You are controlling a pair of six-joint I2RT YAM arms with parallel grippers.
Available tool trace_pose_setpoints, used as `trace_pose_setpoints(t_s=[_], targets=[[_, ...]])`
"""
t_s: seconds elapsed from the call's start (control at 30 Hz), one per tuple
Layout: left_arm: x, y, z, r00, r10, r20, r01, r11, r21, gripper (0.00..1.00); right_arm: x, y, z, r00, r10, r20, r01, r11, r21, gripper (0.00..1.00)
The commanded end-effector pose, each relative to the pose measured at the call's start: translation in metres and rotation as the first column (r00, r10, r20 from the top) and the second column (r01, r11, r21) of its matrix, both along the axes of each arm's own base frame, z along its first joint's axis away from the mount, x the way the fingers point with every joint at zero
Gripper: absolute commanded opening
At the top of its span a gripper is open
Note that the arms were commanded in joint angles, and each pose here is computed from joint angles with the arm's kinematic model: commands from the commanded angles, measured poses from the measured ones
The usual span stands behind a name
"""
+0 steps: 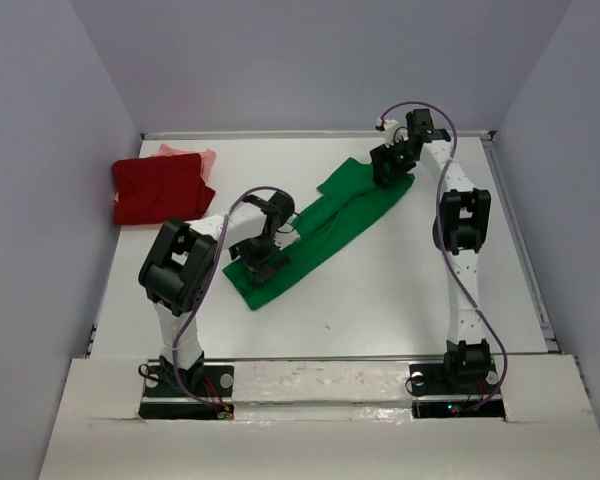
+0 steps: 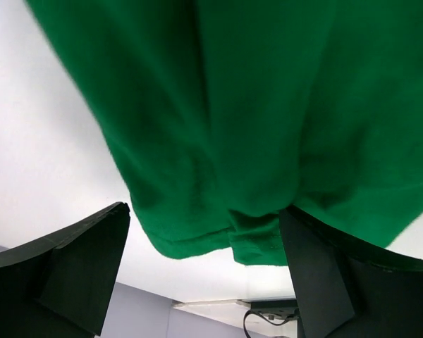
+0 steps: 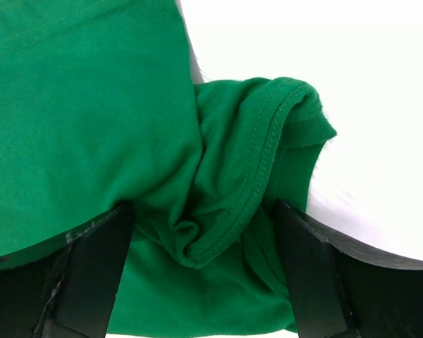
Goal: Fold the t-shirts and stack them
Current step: Rotate the tshirt 90 degrees
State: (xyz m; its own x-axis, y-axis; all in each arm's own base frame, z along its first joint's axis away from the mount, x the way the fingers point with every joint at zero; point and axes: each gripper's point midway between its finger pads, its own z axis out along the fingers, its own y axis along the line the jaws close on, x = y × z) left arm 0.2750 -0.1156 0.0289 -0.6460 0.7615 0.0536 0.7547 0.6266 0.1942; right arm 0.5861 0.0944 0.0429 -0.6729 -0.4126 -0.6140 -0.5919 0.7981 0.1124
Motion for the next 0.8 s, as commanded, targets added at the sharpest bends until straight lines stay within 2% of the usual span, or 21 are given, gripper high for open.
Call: trace_pose_setpoints(t_s=[0.0,0.27,0.47,0.5,0.6,0.7,0.73,0.77], targets=[[-0.026,-0.014,0.019,0.993,-0.098,-0.059,0.094,0.994,-0.061,0.99,0.013,0.045,0.011,0.992,0.092,0.086,-0.1,0.99,0.098,0.86],[-0.036,-0.03,0.031,0.989,-0.131,-0.074,0.122,0.985,-0.121,0.99,0.024,0.06,0.024,0.976,0.128,0.174,-0.139,0.989,0.049,0.89],[-0.026,-0.023,0.05,0.989,-0.149,-0.018,0.147,0.986,-0.078,0.99,0.034,0.029,0.053,0.963,0.057,0.265,-0.032,0.995,-0.098,0.89],[-0.024,-0.022,0.055,0.988,-0.154,-0.007,0.154,0.985,-0.073,0.99,0.034,0.027,0.073,0.952,0.057,0.302,-0.024,0.994,-0.109,0.89],[-0.009,-0.026,0.071,0.983,-0.167,0.073,0.173,0.982,-0.076,0.99,0.032,0.012,0.103,0.937,0.005,0.35,0.052,0.987,-0.152,0.89],[0.008,-0.04,0.089,0.971,-0.172,0.168,0.195,0.972,-0.132,0.99,0.033,-0.009,0.125,0.909,-0.09,0.407,0.179,0.966,-0.185,0.89],[0.011,-0.046,0.093,0.967,-0.172,0.188,0.204,0.966,-0.162,0.99,0.032,-0.02,0.149,0.884,-0.124,0.45,0.223,0.959,-0.175,0.89],[0.021,-0.053,0.1,0.955,-0.163,0.249,0.213,0.958,-0.189,0.99,0.031,-0.027,0.152,0.869,-0.152,0.471,0.265,0.947,-0.183,0.89]])
